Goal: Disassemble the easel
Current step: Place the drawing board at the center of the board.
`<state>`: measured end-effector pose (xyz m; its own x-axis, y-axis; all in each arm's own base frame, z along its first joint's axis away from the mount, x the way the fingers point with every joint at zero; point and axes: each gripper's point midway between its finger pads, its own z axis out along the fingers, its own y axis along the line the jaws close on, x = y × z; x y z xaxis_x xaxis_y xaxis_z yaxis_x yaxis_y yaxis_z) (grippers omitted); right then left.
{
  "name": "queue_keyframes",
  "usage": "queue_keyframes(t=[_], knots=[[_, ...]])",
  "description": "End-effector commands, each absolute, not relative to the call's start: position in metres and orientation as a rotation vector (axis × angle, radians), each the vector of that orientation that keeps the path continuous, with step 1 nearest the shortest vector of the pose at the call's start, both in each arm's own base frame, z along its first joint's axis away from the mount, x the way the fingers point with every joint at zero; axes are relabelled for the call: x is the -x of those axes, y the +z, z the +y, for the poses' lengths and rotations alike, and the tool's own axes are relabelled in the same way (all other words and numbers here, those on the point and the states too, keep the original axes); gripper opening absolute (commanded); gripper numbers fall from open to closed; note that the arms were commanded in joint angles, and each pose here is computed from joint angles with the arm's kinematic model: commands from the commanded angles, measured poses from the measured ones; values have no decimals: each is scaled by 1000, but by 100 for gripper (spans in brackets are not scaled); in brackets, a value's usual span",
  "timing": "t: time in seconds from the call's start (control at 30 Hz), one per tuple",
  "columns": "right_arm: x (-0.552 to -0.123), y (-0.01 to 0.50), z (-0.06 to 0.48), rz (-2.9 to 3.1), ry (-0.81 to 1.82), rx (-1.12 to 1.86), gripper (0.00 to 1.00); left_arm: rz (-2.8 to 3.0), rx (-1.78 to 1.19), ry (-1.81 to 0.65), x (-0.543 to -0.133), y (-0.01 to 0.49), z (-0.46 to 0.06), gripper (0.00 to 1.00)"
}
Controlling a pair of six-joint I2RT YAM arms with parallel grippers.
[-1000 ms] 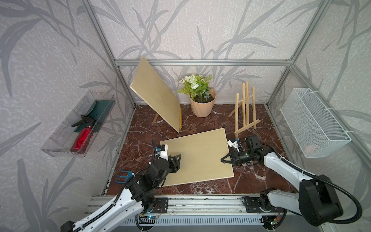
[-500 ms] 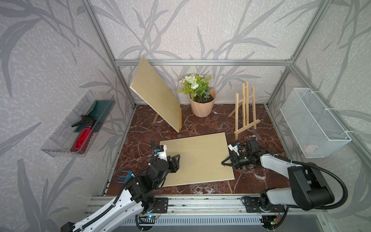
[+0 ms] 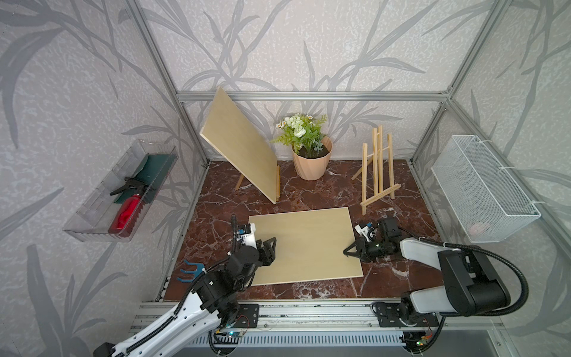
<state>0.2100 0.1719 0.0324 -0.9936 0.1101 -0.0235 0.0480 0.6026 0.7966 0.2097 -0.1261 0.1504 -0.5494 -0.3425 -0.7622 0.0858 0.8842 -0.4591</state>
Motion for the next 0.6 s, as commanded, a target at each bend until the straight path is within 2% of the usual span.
queue_keyframes(t=[0.0,0.1,0.2,0.37,0.57], knots=[[-198,5,147,2895,1133,-359,41,2080,217,-531,-211,147,-120,62],[-197,5,145,2890,1115,-370,48,2075,218,-532,-211,148,-119,68],[-196,6,142,2891,1091,-383,52,2071,223,-532,-211,148,-118,69],[-191,8,137,2866,1064,-417,55,2070,223,-532,-211,148,-118,70],[-185,17,122,2806,944,-459,63,2068,218,-540,-211,147,-120,77]])
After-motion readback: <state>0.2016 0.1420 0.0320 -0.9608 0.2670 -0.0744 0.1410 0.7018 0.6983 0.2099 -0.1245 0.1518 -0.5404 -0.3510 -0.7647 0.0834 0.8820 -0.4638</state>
